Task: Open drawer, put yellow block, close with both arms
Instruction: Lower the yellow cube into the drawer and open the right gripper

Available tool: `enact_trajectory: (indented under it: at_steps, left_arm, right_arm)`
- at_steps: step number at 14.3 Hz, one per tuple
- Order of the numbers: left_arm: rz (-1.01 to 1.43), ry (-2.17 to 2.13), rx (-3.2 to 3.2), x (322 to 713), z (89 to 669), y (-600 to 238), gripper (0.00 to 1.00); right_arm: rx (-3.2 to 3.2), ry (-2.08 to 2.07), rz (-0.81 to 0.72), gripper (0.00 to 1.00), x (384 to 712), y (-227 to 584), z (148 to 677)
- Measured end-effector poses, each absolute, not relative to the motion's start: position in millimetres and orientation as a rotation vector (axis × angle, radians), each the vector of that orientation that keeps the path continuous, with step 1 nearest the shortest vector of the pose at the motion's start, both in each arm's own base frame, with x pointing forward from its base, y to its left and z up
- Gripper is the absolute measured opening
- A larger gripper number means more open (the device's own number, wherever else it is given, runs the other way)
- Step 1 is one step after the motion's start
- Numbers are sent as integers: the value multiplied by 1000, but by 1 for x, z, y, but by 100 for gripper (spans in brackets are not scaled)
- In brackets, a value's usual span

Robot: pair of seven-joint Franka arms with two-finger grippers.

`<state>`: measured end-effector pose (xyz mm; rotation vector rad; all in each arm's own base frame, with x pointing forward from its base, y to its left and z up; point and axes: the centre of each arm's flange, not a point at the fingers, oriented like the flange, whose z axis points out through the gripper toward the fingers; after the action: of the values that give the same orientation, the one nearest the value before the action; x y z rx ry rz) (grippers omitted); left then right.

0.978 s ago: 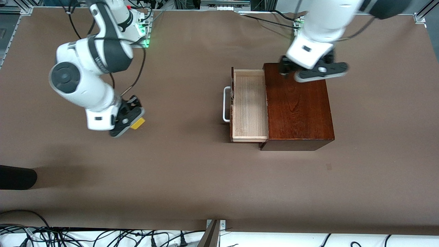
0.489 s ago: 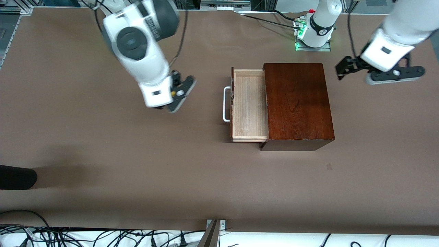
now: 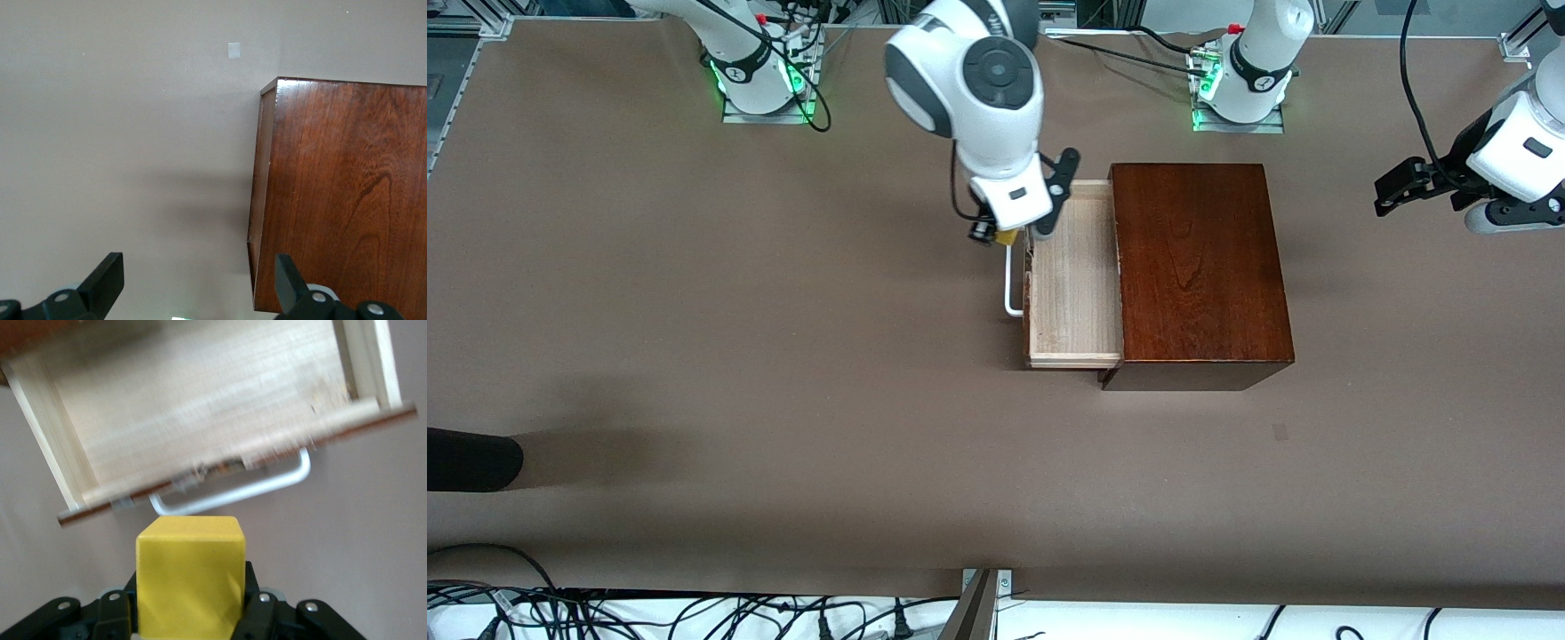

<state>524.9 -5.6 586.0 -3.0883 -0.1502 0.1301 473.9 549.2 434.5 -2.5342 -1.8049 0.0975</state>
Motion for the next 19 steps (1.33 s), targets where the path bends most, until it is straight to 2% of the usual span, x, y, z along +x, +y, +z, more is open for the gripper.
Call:
enact_trajectory:
  at_steps: [4,8,11,19]
  left_arm:
    - [114,-188,-3088,527,585,7,100]
    - [111,-217,-3086,530,582,17,100]
    - [106,-233,-3084,535,576,22,100]
    - [116,-269,-3078,539,569,26,100]
  right_arm:
    - [-2477,-1851,-49,56,474,582,420]
    - [-2390,-1977,-132,56,449,617,397]
    - [-2366,-2057,-155,56,432,633,387]
    - [-2340,-2094,-178,56,437,644,331]
